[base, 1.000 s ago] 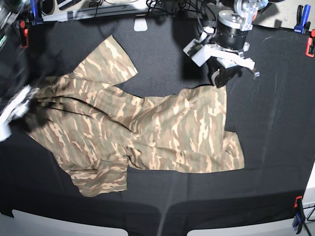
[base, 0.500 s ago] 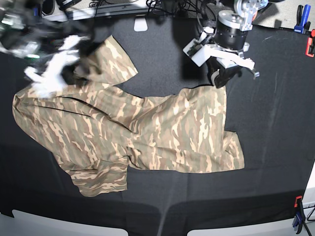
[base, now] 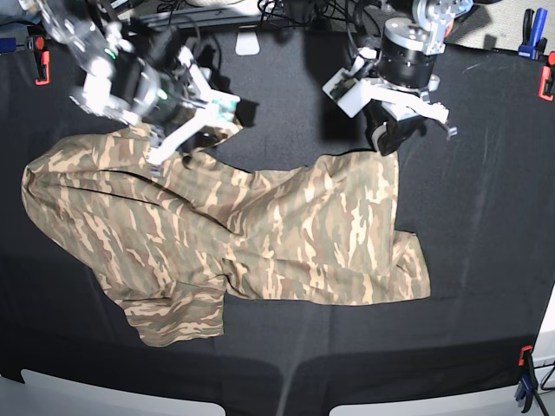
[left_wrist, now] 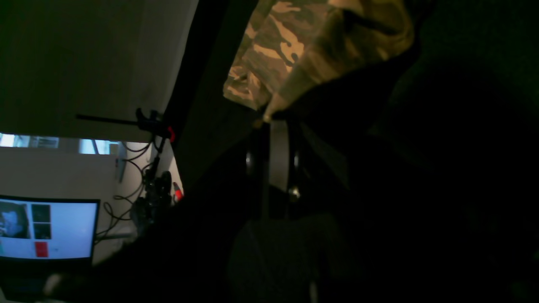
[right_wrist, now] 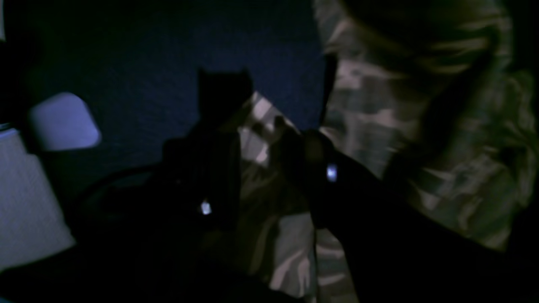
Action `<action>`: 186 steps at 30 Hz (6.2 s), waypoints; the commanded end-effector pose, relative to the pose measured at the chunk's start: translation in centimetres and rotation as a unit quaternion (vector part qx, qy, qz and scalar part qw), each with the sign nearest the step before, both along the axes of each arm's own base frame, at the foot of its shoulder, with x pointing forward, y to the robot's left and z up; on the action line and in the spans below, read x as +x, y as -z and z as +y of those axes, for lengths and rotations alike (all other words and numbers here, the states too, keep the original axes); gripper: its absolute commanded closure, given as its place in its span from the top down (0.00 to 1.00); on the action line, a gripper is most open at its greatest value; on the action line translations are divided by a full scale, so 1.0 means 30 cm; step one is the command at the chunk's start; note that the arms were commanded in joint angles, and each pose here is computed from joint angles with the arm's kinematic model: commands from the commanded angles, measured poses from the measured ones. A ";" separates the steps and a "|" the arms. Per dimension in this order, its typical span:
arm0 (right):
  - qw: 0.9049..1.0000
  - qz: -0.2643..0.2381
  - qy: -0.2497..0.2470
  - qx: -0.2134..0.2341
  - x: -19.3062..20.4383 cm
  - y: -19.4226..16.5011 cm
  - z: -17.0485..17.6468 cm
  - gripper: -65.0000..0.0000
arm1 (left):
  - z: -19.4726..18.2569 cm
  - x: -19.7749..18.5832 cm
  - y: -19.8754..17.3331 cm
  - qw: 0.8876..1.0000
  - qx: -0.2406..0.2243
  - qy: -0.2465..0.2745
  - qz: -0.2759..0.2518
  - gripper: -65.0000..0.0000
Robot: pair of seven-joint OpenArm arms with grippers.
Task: Layout the t-shirt on the table in an organized manner, then fold the t-shirt properly
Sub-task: 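Grasp the shirt collar edge with both grippers, then lift the collar edge with both grippers and pull it taut, then lower the collar edge onto the table and open both grippers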
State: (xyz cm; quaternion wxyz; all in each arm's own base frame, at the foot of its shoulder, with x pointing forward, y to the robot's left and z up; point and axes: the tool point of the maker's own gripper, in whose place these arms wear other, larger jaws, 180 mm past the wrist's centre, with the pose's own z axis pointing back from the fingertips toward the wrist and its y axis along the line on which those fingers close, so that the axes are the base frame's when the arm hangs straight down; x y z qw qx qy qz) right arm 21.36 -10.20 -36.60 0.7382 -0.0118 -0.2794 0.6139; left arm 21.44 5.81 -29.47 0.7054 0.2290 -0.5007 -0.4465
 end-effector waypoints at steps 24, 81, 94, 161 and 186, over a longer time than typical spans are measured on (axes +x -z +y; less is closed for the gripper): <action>0.998 -0.012 -0.030 -0.051 0.172 0.065 0.001 0.35 | -0.002 0.012 -0.039 1.000 -0.006 0.001 -0.022 0.00; 0.962 -0.072 0.076 -0.254 -0.049 -0.020 -0.323 0.00 | 0.077 -0.077 0.056 0.997 0.026 -0.054 0.052 0.00; 0.959 -0.078 0.034 -0.269 -0.322 -0.107 -0.287 0.00 | 0.092 -0.188 0.104 0.993 0.045 -0.059 0.090 0.00; 0.893 0.068 0.408 -0.175 -0.711 -0.113 -0.549 0.00 | 0.378 -0.586 0.205 0.943 0.208 -0.079 0.249 0.00; 0.873 -0.151 0.463 -0.014 -0.164 -0.244 -0.525 0.00 | 0.210 -0.243 0.081 0.993 0.110 -0.002 0.050 0.00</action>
